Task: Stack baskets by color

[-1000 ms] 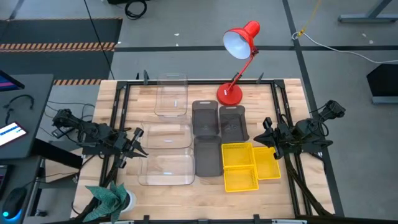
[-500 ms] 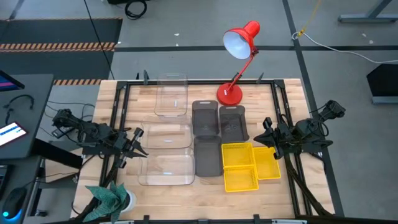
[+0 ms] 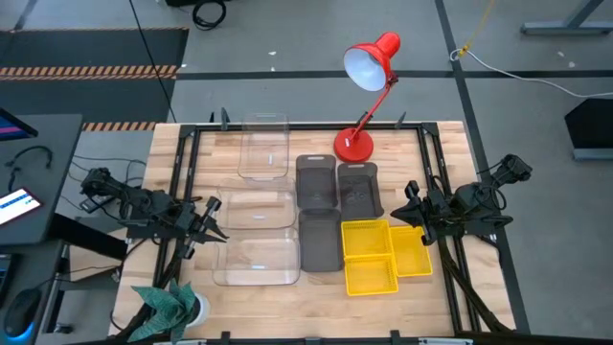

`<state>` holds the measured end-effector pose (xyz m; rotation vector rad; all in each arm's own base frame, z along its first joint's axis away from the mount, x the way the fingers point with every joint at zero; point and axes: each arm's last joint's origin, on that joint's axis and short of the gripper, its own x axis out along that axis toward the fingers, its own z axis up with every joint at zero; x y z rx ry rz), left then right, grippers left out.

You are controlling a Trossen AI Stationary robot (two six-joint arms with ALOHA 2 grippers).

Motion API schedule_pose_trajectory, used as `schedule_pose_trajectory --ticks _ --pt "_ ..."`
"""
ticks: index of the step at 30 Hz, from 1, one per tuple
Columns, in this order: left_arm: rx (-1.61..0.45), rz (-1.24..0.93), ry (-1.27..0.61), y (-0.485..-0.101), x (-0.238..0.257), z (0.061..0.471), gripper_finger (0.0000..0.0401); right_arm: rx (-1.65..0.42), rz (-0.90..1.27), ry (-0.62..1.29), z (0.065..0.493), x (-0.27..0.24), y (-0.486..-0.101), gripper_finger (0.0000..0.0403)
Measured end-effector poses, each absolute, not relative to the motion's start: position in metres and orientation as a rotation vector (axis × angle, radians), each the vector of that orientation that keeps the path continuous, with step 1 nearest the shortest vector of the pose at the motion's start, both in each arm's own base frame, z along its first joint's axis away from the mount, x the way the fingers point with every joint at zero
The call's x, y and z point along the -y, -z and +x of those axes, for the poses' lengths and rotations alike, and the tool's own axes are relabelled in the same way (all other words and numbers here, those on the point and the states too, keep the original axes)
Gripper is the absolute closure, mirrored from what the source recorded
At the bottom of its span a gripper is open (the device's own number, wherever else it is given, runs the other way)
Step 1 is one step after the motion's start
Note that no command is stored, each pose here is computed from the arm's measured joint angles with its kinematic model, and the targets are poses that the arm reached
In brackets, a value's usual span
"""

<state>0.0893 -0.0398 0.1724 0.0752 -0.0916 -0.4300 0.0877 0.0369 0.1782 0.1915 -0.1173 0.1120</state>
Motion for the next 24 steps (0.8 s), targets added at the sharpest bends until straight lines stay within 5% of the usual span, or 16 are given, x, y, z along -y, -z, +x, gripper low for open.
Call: schedule_pose_trajectory --ticks 24 --pt "0.092 0.075 0.430 -0.1724 0.0398 0.0892 0.0372 0.117 0.192 -0.112 0.0877 -0.0369 -0.1782 0.0391"
